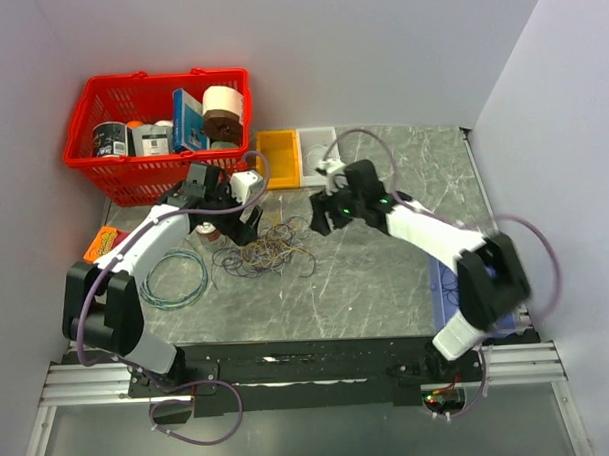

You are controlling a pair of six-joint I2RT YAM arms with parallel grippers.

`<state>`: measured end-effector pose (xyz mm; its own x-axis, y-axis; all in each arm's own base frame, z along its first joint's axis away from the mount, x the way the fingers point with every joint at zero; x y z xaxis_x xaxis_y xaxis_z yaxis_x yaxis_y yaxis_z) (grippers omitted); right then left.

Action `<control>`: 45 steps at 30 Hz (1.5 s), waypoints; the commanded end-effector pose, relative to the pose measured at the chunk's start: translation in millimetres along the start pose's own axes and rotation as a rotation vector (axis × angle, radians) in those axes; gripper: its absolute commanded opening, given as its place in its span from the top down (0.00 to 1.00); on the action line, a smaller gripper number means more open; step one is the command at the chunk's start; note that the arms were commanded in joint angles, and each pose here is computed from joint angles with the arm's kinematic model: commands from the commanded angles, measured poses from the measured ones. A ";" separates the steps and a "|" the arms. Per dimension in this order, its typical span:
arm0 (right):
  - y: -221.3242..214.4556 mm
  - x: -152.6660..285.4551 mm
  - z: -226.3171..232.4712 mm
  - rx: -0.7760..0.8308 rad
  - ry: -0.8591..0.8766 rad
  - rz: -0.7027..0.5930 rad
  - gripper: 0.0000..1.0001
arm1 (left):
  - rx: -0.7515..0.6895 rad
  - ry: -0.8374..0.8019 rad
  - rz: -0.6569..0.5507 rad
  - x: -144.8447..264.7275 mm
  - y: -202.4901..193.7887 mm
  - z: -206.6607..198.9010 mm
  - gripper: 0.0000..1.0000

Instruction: Untangle the cables

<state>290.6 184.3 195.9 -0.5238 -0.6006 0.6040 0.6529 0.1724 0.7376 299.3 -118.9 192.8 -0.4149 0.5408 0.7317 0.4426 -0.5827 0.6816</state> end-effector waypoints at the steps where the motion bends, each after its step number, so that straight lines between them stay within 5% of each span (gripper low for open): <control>1: 28.2 -55.2 2.0 0.103 0.174 0.014 0.32 | -0.007 0.015 -0.014 12.1 8.8 2.9 0.04; 13: 13.4 -117.1 -19.0 -0.041 0.151 0.144 0.39 | 0.026 0.032 0.029 4.3 7.2 8.6 0.04; 37: -11.2 -133.8 -38.4 -0.226 0.158 0.196 0.57 | 0.042 -0.029 0.039 -4.1 3.9 5.7 0.04; 40: -11.4 -134.2 -36.9 -0.233 0.186 0.197 0.70 | 0.055 -0.038 0.036 -9.0 3.6 6.4 0.04; 41: -10.0 -133.4 -34.9 -0.237 0.195 0.195 0.90 | 0.071 -0.038 0.031 -11.1 4.8 6.4 0.04; 42: -8.0 -132.1 -34.9 -0.239 0.193 0.191 1.00 | 0.081 -0.036 0.028 -16.7 5.5 7.6 0.04; 45: 3.9 -120.0 -29.1 -0.227 0.183 0.156 1.00 | 0.093 -0.015 0.008 -30.3 15.1 7.1 0.04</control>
<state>367.5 227.9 87.3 -0.2751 -0.6851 0.6745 0.8666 0.1271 0.4826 306.2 -119.9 173.7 -0.3487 0.5093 0.7868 0.5375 -0.5791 0.6130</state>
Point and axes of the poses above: each gripper's point midway between its finger pads, its own x axis back along the fingers, its own z axis along the line the jaws close on, y = z × x, the point moved 9 cm from there along x, back along the fingers, and after that the axes turned 7 degrees about -x, right-handed, at the moved point
